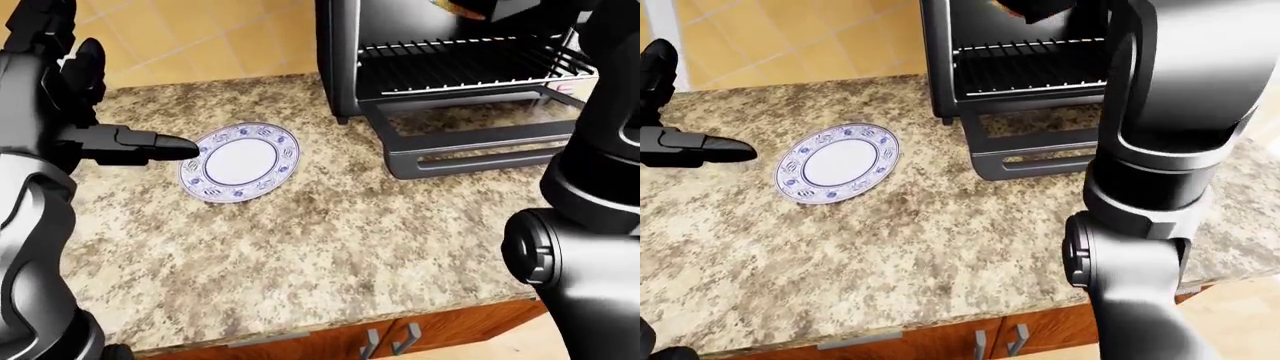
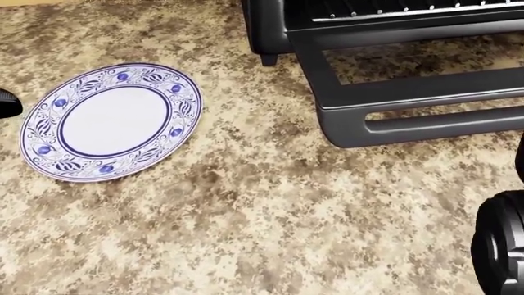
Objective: Pick the bread from the rack and place it on the plate on the counter.
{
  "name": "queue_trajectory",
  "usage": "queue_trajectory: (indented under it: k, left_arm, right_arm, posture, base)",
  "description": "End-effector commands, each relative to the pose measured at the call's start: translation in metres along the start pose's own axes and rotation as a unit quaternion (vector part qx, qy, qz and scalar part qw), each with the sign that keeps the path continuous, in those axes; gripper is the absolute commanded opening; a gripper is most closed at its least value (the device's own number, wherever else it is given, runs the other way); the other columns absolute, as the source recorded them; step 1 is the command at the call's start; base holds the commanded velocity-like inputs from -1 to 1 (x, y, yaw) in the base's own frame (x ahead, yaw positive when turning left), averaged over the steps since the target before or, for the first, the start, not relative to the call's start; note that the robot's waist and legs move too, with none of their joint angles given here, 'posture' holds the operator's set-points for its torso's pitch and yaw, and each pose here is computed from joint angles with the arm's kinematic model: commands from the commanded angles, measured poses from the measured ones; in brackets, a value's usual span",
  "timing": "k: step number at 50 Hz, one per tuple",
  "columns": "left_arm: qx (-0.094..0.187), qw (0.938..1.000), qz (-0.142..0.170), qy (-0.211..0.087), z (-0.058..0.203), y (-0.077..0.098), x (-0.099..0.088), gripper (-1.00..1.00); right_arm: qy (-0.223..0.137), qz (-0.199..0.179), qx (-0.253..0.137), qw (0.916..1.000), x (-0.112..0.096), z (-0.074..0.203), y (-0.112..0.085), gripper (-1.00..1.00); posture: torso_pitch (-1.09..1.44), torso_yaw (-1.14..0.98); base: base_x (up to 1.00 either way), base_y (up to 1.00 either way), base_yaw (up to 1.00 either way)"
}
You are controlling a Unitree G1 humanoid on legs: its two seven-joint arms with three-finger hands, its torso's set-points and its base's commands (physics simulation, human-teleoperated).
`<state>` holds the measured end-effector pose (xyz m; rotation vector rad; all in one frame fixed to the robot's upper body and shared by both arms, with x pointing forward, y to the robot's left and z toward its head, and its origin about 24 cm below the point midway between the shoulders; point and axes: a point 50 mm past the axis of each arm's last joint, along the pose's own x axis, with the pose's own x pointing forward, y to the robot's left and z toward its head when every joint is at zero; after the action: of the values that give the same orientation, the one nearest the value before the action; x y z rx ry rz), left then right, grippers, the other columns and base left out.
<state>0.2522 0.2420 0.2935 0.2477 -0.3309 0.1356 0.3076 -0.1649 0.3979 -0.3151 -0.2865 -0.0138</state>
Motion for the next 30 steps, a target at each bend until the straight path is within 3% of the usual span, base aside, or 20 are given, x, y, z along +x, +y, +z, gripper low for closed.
queue_trajectory:
  k: [1, 13, 30]
  left_arm:
    - [0.008, 0.9991, 0.011, -0.039, 0.014, 0.003, -0.002, 1.0]
    - [0.004, 0.9992, 0.016, -0.036, 0.014, 0.006, -0.006, 1.0]
    - [-0.001, 0.9992, 0.021, -0.036, 0.015, 0.008, -0.008, 1.0]
  right_arm:
    - [-0.031, -0.001, 0.003, 0.9995, -0.003, 0.014, -0.001, -1.0]
    - [-0.051, 0.072, 0.024, 0.9958, -0.017, 0.029, 0.036, -1.0]
    - [-0.061, 0.092, 0.026, 0.9936, -0.008, 0.039, 0.047, -1.0]
  posture:
    - [0.0, 0.05]
    - [0.0, 0.11]
    - [0.0, 0.19]
  base:
    - [0.0, 0.0, 0.0]
    - [0.0, 0.0, 0.0]
    - [0.0, 0.0, 0.0]
